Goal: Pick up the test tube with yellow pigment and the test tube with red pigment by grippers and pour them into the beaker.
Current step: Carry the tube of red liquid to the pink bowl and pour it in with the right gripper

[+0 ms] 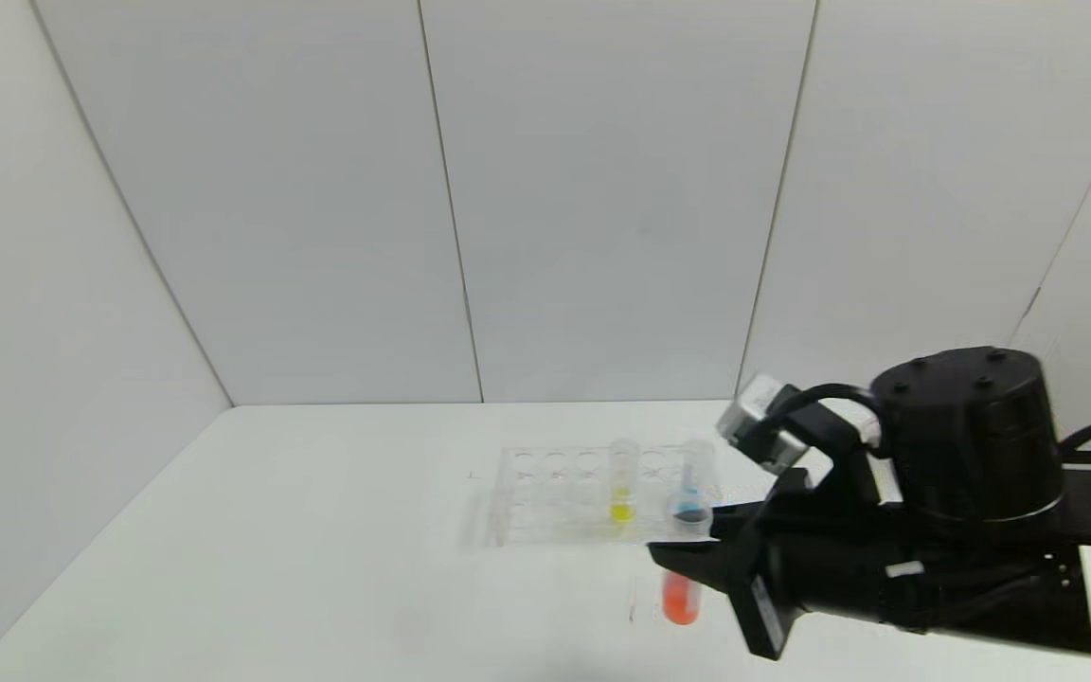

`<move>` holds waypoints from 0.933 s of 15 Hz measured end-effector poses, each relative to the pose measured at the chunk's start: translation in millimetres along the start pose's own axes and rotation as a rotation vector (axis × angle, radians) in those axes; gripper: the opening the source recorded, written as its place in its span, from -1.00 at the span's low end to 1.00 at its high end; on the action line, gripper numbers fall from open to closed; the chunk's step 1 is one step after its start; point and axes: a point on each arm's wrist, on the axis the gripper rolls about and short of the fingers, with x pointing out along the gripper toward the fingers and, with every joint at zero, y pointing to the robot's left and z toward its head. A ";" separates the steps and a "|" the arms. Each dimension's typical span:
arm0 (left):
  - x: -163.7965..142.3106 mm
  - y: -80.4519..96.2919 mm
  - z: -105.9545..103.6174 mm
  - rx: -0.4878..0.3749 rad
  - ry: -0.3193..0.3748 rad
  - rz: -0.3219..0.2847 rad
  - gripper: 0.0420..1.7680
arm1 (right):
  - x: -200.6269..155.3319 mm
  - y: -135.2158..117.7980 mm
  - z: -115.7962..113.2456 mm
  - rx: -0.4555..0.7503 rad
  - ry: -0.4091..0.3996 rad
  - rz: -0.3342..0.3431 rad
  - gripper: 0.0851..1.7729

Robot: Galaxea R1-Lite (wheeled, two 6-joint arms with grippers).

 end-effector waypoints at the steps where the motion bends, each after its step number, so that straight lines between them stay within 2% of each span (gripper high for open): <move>1: 0.0 0.0 0.0 0.000 0.000 0.000 0.94 | -12.3 -13.4 -4.8 -0.014 -0.008 0.017 -0.50; 3: 0.0 0.0 0.0 0.000 0.000 0.000 0.94 | -36.8 -39.8 -14.1 -0.033 -0.023 0.025 -0.50; 8: 0.0 0.0 0.0 0.000 0.000 0.000 0.94 | -83.5 -90.2 -27.7 -0.073 -0.029 -0.010 -0.50; 10: 0.0 0.0 0.0 0.000 0.000 0.000 0.94 | -96.9 -108.1 -25.9 -0.092 -0.034 -0.045 -0.50; 14: 0.0 0.0 0.0 0.000 0.000 0.000 0.94 | -116.9 -148.2 -22.0 -0.092 0.015 -0.141 -0.50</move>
